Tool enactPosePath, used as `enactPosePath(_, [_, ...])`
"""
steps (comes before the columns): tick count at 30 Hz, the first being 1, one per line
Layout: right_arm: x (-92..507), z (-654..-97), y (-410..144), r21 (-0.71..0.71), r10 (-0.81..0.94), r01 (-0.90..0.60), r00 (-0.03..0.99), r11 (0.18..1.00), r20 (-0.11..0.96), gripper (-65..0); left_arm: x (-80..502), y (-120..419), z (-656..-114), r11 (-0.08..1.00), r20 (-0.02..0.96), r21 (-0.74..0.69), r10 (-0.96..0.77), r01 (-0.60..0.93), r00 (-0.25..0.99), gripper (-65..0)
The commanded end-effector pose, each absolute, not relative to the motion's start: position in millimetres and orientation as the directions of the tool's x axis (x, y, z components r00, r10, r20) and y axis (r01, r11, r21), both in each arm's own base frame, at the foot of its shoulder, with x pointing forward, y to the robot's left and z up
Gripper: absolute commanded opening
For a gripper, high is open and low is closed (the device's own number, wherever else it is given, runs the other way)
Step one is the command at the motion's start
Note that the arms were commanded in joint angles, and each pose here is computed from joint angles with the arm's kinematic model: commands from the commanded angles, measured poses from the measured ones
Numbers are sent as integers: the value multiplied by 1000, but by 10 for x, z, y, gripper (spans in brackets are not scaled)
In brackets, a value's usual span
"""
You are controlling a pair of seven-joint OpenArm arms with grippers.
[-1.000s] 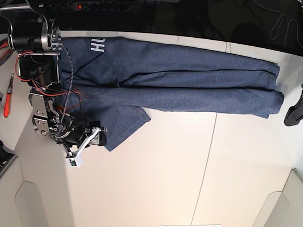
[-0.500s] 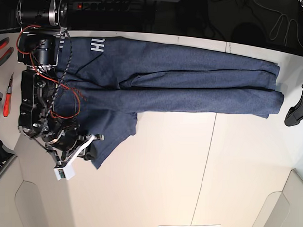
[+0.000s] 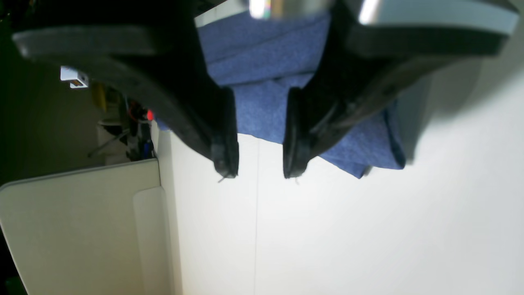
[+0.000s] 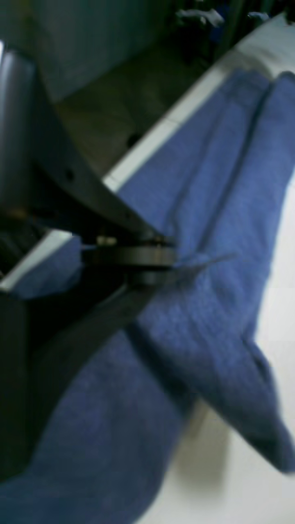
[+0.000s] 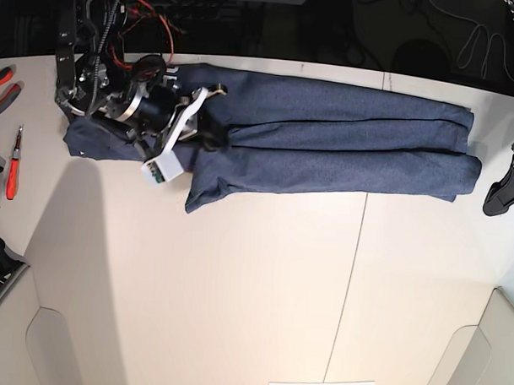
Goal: Layout the t-shirt on the table in an organized manner, then fold the t-shirt properly
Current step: 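Grasp the shirt end with the right gripper and fold it inward, then grasp the opposite shirt end with the left gripper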
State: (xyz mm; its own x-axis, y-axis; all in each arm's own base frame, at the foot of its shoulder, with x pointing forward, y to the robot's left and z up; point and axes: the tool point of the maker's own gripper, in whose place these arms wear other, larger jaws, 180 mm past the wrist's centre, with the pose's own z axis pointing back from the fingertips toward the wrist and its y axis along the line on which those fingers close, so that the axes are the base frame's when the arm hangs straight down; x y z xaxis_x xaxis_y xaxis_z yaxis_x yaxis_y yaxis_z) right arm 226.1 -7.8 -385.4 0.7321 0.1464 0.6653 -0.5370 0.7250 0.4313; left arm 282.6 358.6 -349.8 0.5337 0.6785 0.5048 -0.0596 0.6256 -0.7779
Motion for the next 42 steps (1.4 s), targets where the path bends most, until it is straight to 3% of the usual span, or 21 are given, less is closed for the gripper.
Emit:
enactPosePath(1, [2296, -3721, 29, 443, 120, -561, 703, 699, 701, -650, 2907, 3695, -3294, 646, 552, -763, 669, -21, 498, -426])
enactPosePath(9, [1978, -3817, 366, 451, 221, -631, 703, 631, 676, -650, 2905, 3694, -3296, 646, 552, -763, 669, -21, 498, -426])
enactPosePath(11, [1939, -3834, 399, 434, 253, -655, 689, 618, 679, -460, 2907, 3694, -3295, 646, 552, -763, 669, -21, 498, -426])
enactPosePath(13, [1929, -3846, 404, 426, 265, -661, 685, 618, 679, -361, 2907, 3694, -3295, 646, 552, -763, 669, -21, 498, -426])
enactPosePath(20, [2137, -3776, 282, 364, 243, -658, 644, 660, 725, -361, 2903, 3749, -3259, 644, 558, -765, 681, -24, 475, -426])
enactPosePath(26, [2376, -3659, -39, 322, 180, -600, 627, 732, 758, -361, 2730, 4126, -3086, 634, 581, -771, 739, -62, 341, -401])
enactPosePath(30, [2473, -3644, -245, 317, 140, -552, 633, 771, 761, -362, 2447, 4138, -3306, 628, 549, -767, 747, -130, 376, -273])
enactPosePath(35, [2489, -3590, -252, 356, 93, -539, 637, 764, 765, -362, 2206, 4066, -3576, 588, 504, -785, 789, -195, 351, -271])
enactPosePath(42, [2463, -3594, -209, 349, 112, -559, 631, 752, 768, -362, 2130, 3954, -4068, 656, 543, -686, 750, -315, 377, -271])
